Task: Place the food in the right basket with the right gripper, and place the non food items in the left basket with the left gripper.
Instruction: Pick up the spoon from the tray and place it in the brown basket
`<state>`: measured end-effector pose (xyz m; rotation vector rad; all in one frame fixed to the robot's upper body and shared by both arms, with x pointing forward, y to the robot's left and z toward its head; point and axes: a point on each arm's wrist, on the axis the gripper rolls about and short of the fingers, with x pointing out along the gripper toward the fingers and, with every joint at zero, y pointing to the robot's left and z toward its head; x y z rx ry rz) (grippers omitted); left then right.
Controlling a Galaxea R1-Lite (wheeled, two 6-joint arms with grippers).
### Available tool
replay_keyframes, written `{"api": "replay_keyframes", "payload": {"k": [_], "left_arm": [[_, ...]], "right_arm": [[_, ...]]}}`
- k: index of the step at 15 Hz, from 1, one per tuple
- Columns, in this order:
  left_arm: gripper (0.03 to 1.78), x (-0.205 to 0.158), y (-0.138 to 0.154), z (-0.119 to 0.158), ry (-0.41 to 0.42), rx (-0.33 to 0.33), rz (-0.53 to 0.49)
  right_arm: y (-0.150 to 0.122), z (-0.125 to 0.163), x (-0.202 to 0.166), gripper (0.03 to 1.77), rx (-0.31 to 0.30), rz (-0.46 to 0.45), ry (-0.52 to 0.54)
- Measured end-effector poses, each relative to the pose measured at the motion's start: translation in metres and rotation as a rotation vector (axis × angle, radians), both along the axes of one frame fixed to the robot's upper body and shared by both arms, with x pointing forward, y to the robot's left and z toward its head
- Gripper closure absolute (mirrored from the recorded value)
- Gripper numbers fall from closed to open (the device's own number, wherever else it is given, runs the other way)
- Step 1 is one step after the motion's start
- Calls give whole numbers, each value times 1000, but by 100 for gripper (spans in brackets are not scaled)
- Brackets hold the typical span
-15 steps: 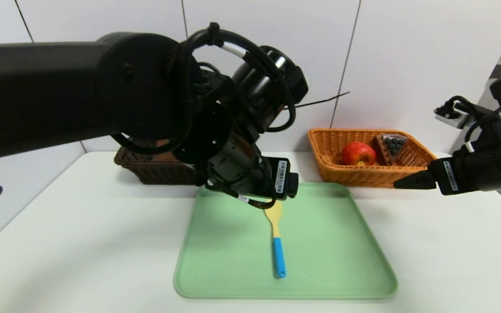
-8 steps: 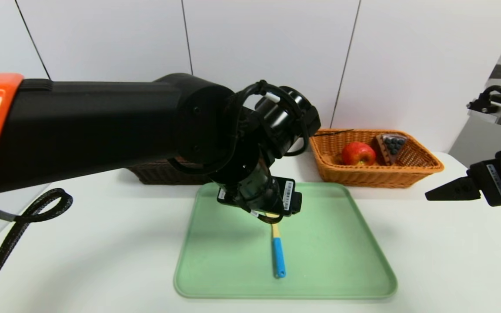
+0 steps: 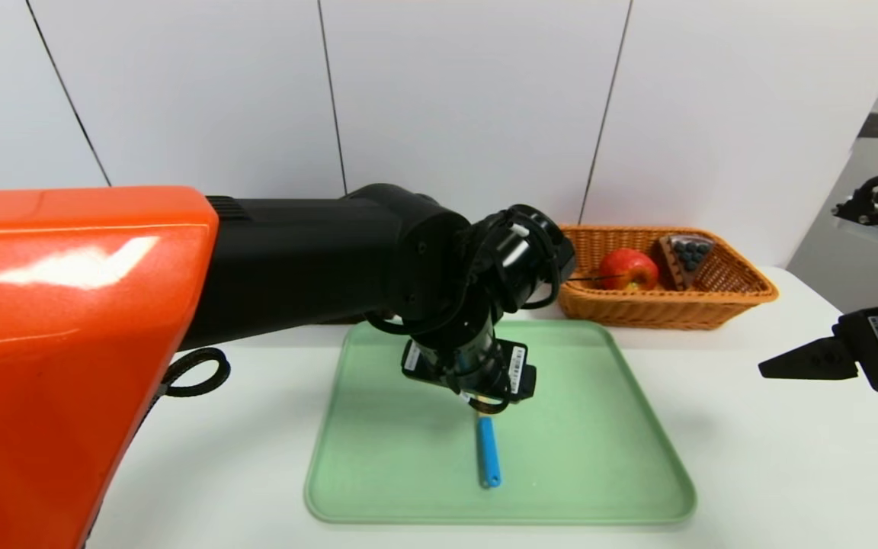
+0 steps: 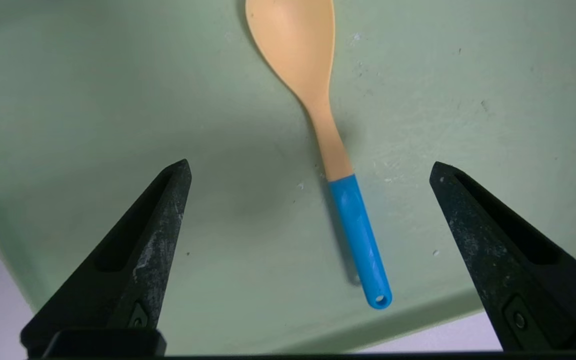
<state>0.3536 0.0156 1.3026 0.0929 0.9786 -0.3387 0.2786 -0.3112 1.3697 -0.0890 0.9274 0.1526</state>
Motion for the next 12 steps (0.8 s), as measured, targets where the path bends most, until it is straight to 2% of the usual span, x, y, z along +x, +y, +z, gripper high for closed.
{"api": "replay_keyframes", "payload": {"k": [4,12], "left_arm": [[12,3,-4,-6,5,-19,26],[12,-6,-4,-11,73,-21,121]], "right_arm": [[0,-4,2,9,9,-11,17],[0,-11,4,9,18,-30,49]]}}
